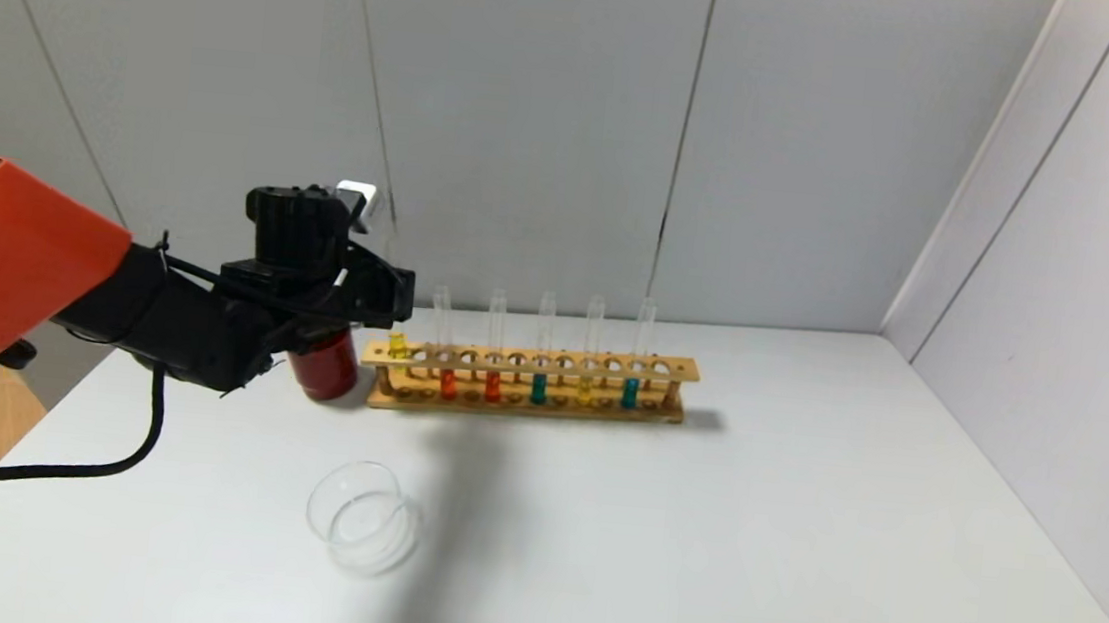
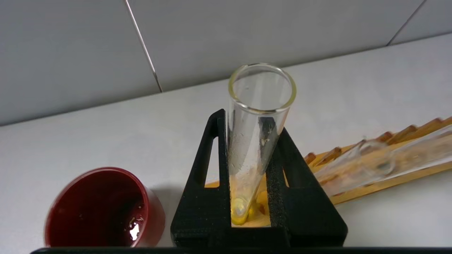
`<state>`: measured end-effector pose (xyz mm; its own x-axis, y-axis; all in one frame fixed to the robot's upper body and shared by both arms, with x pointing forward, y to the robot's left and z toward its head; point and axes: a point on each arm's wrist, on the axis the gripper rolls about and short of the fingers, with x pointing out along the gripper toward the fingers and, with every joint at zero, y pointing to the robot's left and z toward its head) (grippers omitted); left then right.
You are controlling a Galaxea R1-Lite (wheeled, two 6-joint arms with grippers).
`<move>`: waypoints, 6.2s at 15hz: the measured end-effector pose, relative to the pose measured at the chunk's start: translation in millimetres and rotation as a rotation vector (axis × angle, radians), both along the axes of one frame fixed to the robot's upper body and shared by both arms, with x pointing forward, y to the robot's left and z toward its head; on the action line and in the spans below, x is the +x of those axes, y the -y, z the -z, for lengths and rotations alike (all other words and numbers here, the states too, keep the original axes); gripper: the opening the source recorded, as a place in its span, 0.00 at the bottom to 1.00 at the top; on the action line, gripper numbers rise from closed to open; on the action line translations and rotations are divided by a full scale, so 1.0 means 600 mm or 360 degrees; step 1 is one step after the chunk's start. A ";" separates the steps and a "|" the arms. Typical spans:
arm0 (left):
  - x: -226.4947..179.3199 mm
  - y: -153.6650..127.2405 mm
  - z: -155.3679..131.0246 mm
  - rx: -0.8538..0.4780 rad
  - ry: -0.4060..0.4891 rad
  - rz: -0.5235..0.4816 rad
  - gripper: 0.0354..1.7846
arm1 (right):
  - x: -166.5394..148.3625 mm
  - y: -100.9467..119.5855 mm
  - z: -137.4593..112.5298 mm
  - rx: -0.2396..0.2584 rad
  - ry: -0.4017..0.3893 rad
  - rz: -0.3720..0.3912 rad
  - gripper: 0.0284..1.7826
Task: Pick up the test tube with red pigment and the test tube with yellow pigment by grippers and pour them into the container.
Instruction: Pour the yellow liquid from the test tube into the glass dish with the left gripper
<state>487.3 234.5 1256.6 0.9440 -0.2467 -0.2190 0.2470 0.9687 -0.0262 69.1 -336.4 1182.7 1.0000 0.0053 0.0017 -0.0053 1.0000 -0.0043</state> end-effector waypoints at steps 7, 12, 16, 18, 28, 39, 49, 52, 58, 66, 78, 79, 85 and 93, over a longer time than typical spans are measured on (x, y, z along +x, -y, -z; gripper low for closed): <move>-0.044 -0.011 -0.110 -0.0031 0.0151 -0.0008 0.17 | 0.000 0.000 0.000 0.0000 -0.0001 0.0000 0.98; -0.099 -0.028 -0.170 -0.0004 0.0299 -0.0023 0.17 | 0.000 0.000 0.000 0.0001 -0.0001 -0.0001 0.98; -0.172 -0.053 -0.175 0.0069 0.0304 -0.0035 0.17 | 0.000 0.000 0.000 0.0000 0.0000 0.0000 0.98; -0.213 -0.071 -0.165 0.0118 0.0281 -0.0058 0.17 | 0.000 0.000 0.000 0.0000 0.0000 0.0000 0.98; -0.342 -0.112 -0.090 0.0167 0.0111 -0.0121 0.17 | 0.000 0.000 0.000 0.0000 -0.0001 -0.0001 0.98; -0.309 -0.134 -0.023 0.0828 0.0215 -0.0071 0.17 | 0.000 0.000 0.000 0.0001 -0.0001 0.0000 0.98; -0.257 -0.125 -0.012 0.1144 0.0262 0.0380 0.17 | 0.000 0.000 0.000 0.0000 0.0000 0.0000 0.98; -0.246 -0.128 -0.001 0.1274 0.0299 0.0527 0.17 | 0.000 0.000 0.000 0.0000 0.0000 0.0000 0.98; -0.219 -0.130 0.017 0.1572 0.0353 0.0654 0.17 | 0.000 0.000 0.000 0.0001 -0.0001 -0.0001 0.98; -0.230 -0.127 0.033 0.1694 0.0389 0.0839 0.17 | 0.000 0.000 0.000 0.0000 -0.0001 -0.0001 0.98; -0.246 -0.137 0.044 0.1941 0.0591 0.0961 0.17 | 0.000 0.000 0.000 0.0000 0.0000 0.0000 0.98; -0.244 -0.137 0.044 0.1948 0.0591 0.0957 0.17 | 0.000 0.000 0.000 0.0000 0.0000 0.0000 0.98; -0.222 -0.137 0.050 0.2070 0.0721 0.0909 0.17 | 0.000 0.000 0.000 0.0001 -0.0001 0.0000 0.98; -0.216 -0.136 0.070 0.2163 0.0716 0.0989 0.17 | 0.000 0.000 0.000 0.0001 -0.0001 0.0000 0.98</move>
